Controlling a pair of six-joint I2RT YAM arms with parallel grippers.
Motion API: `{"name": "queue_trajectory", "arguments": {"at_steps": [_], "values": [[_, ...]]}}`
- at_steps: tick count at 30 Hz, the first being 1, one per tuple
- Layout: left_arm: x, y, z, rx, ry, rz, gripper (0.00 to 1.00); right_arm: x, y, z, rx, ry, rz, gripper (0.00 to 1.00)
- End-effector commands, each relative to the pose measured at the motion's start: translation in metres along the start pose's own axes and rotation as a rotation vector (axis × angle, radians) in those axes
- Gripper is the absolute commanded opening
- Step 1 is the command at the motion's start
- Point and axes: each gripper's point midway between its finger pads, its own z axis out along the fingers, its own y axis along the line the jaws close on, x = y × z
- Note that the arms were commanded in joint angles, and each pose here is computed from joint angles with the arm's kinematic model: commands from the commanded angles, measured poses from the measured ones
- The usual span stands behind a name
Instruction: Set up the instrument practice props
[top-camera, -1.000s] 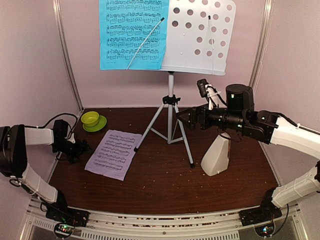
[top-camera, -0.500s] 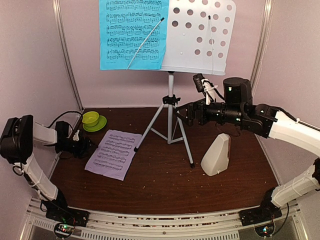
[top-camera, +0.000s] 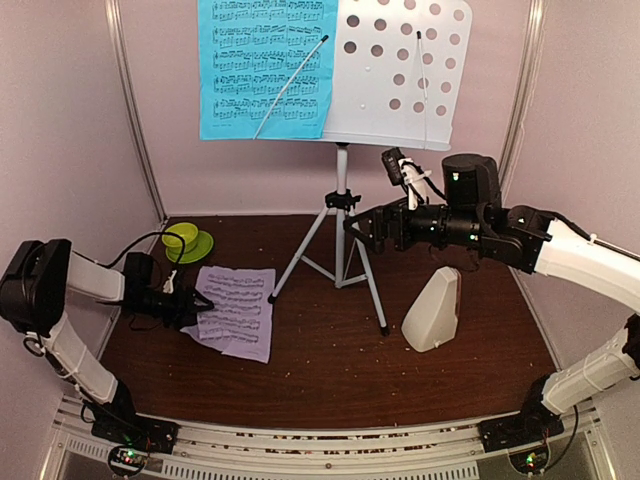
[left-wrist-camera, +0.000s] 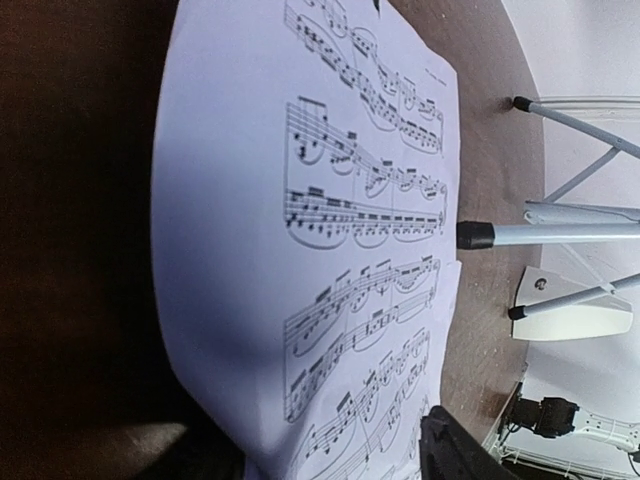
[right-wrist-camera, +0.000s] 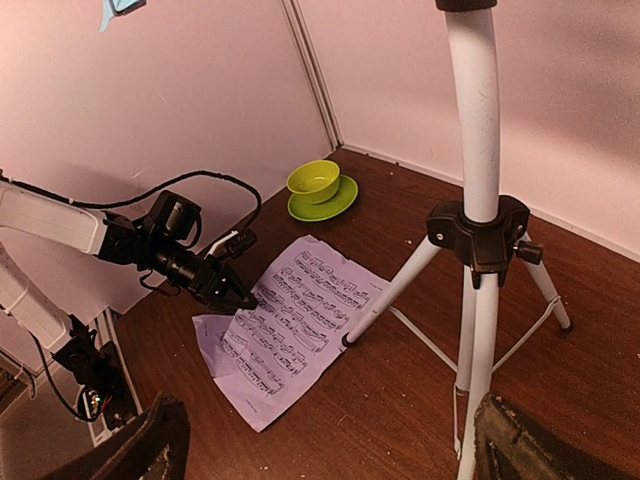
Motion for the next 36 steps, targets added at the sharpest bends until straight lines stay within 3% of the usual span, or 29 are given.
{"name": "queue_trajectory", "arguments": {"at_steps": [1,8,20,27,36], "values": [[0.023,0.007,-0.004,-0.030,0.020,-0.073,0.66,-0.011,0.006,-0.005,-0.013,-0.030,-0.017,1.00],[0.041,-0.004,-0.004,0.025,0.028,-0.050,0.81,-0.011,0.006,-0.007,-0.010,-0.036,-0.016,1.00],[0.073,-0.049,0.011,0.121,0.056,0.007,0.68,-0.011,0.006,-0.009,-0.010,-0.035,-0.020,1.00],[0.061,-0.074,0.007,0.173,-0.051,0.015,0.69,-0.011,0.006,-0.010,-0.009,-0.036,-0.022,1.00],[0.083,-0.075,0.030,0.096,0.043,0.025,0.60,0.002,0.023,-0.012,-0.086,-0.002,-0.096,0.96]]}}
